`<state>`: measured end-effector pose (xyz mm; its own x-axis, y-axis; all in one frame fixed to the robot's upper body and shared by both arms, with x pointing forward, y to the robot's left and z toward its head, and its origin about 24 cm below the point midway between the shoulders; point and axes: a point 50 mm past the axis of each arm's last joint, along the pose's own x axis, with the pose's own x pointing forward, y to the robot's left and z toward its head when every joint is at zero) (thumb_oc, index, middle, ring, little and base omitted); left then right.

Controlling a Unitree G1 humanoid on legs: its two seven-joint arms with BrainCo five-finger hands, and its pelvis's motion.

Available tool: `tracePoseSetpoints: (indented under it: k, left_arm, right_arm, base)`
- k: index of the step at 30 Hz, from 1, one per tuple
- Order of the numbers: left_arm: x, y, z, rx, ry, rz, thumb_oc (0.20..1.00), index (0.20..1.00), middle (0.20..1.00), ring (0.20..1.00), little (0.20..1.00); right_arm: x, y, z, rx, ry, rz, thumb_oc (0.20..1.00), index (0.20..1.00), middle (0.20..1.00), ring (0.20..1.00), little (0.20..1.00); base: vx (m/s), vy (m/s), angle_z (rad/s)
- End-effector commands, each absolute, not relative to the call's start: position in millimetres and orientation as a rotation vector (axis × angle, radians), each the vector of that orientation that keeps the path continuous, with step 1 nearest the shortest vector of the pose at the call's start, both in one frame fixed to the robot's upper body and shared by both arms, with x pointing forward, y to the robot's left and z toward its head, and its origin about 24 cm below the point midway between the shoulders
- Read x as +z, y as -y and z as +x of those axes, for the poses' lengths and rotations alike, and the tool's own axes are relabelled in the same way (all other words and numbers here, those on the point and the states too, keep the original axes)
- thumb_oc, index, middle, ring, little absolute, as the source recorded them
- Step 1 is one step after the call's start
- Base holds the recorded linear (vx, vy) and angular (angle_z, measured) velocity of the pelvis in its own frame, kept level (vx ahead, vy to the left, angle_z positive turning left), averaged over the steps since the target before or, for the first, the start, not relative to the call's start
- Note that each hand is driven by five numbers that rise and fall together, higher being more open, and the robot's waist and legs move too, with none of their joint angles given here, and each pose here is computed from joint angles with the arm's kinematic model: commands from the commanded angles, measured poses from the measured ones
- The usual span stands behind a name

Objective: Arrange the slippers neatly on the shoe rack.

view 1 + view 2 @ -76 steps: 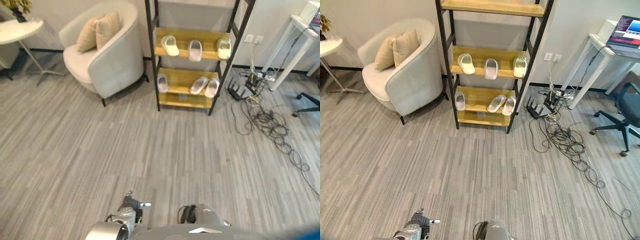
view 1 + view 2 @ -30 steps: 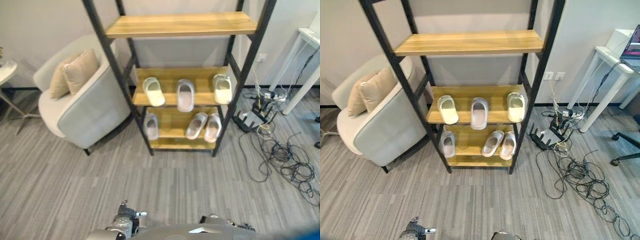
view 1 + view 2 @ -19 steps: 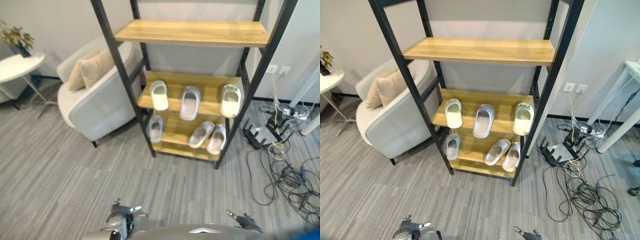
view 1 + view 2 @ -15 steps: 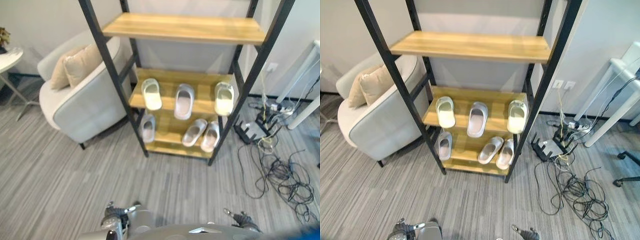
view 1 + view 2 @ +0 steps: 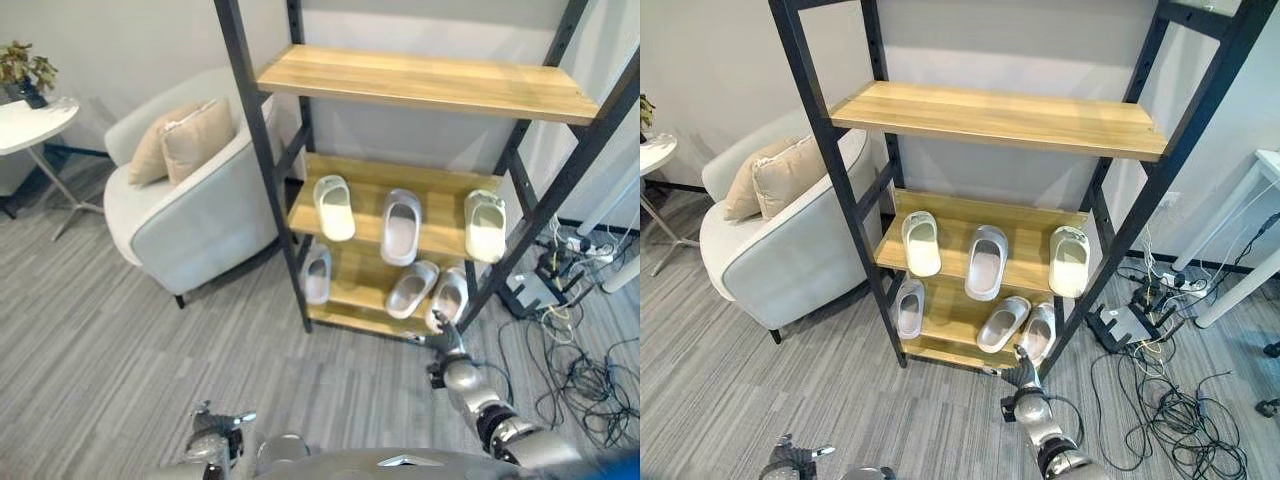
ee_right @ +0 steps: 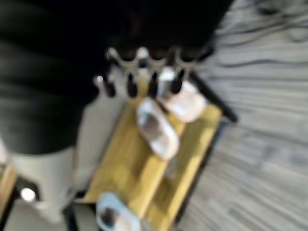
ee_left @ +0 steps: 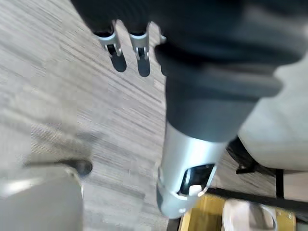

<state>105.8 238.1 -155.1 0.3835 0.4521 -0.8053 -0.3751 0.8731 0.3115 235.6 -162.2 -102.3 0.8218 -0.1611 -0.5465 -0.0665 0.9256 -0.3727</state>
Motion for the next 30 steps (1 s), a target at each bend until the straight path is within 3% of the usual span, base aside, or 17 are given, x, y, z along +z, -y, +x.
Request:
tracePoseSetpoints:
  k: [1, 7, 8, 9, 10, 12, 15, 22, 30]
  left_arm:
    - [-150, -239, 123, 0.481, -1.004, 0.096, 1.0, 1.0, 1.0, 1.0, 1.0]
    - [-151, -243, 116, 0.463, -1.027, 0.082, 1.0, 1.0, 1.0, 1.0, 1.0]
    - [-152, -249, 108, 0.504, -1.025, 0.073, 1.0, 1.0, 1.0, 1.0, 1.0]
    - [-152, -248, 108, 0.503, -1.026, 0.073, 1.0, 1.0, 1.0, 1.0, 1.0]
    - [-153, -246, 105, 0.539, -1.016, 0.009, 1.0, 1.0, 1.0, 1.0, 1.0]
    - [-155, -245, 101, 0.496, -1.043, 0.005, 1.0, 1.0, 1.0, 1.0, 1.0]
    - [-158, -246, 88, 0.45, -1.094, 0.003, 1.0, 1.0, 1.0, 1.0, 1.0]
    - [-161, -240, 84, 0.408, -1.131, 0.003, 1.0, 1.0, 1.0, 1.0, 1.0]
    - [-161, -238, 85, 0.4, -1.114, 0.022, 1.0, 1.0, 1.0, 1.0, 1.0]
  right_arm:
    - [-73, 164, 275, -0.054, -0.471, -0.438, 1.0, 1.0, 1.0, 1.0, 1.0]
    - [-33, 161, 302, 0.119, -0.277, -0.556, 1.0, 1.0, 1.0, 1.0, 1.0]
    - [-55, 166, 259, 0.185, -0.308, -0.514, 1.0, 1.0, 1.0, 1.0, 1.0]
    - [-56, 167, 258, 0.185, -0.31, -0.514, 1.0, 1.0, 1.0, 1.0, 1.0]
    - [-58, 165, 221, 0.283, -0.231, -0.546, 1.0, 1.0, 1.0, 1.0, 1.0]
    - [-57, 159, 213, 0.303, -0.208, -0.542, 1.0, 1.0, 1.0, 1.0, 1.0]
    - [-52, 139, 213, 0.387, -0.223, -0.461, 1.0, 1.0, 1.0, 1.0, 1.0]
    - [-45, 136, 210, 0.435, -0.208, -0.458, 1.0, 1.0, 1.0, 1.0, 1.0]
    - [15, 127, 239, 0.345, 0.139, -0.528, 1.0, 1.0, 1.0, 1.0, 1.0]
  base:
    - [-0.02, 0.03, -0.04]
    - [-0.02, 0.003, -0.09]
    - [-0.06, 0.008, 0.12]
    - [-0.11, 0.041, 0.15]
    - [-0.09, 0.036, -0.15]
    - [-0.06, 0.035, -0.27]
    - [-0.01, 0.014, -0.37]
    - [0.0, 0.003, -0.03]
    - [0.0, 0.002, 0.02]
